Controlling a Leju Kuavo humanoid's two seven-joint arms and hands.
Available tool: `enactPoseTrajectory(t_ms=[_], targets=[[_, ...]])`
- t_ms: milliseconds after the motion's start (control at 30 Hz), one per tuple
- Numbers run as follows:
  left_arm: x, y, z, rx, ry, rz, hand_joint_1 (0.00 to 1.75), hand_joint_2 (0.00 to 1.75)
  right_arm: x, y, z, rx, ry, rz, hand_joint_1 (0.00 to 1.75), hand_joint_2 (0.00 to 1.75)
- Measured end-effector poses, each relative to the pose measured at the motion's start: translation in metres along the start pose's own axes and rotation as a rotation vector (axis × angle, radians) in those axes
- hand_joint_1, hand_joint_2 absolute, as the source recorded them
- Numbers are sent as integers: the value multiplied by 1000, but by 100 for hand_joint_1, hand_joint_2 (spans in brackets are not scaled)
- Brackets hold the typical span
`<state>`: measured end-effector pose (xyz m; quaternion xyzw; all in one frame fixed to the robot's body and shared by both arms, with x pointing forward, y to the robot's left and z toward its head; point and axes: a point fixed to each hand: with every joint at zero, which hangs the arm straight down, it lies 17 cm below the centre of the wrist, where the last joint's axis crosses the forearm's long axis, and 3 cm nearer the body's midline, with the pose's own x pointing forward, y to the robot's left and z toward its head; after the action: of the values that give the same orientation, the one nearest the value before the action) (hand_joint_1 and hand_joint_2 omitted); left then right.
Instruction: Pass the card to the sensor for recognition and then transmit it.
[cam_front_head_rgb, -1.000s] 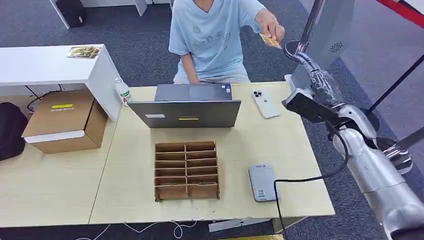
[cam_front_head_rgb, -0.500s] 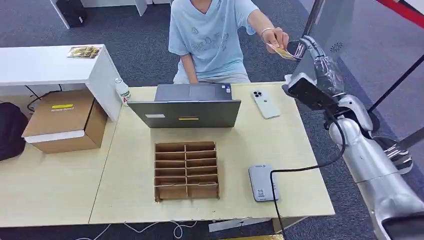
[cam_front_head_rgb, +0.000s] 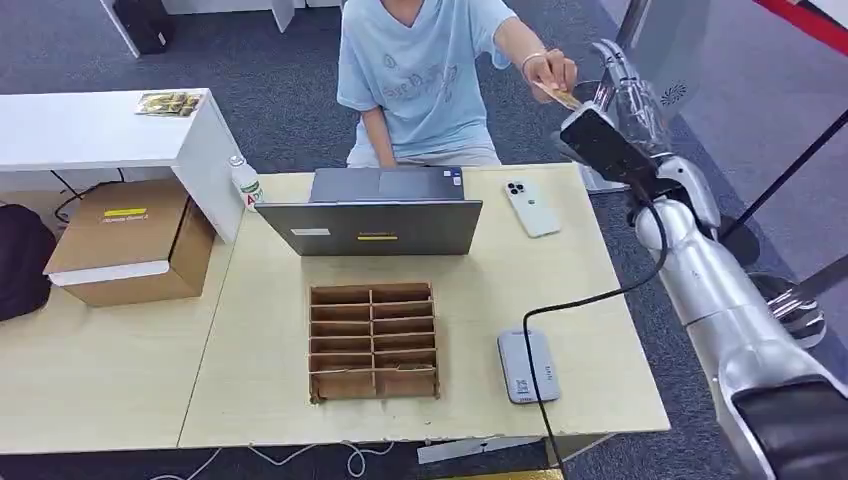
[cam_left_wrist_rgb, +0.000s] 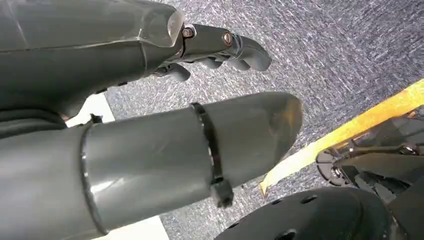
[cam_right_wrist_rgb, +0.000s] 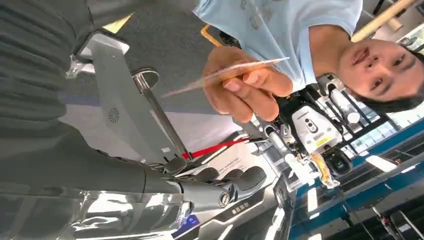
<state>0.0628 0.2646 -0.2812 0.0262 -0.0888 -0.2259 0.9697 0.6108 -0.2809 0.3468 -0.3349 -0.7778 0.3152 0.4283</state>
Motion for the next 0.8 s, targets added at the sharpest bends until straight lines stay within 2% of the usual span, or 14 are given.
enactPoseTrajectory(t_ms=[800], targets=[[0,-1,0,-5,-3,-10,0,0,-13,-5,-3,-31,28,-1,175,175]])
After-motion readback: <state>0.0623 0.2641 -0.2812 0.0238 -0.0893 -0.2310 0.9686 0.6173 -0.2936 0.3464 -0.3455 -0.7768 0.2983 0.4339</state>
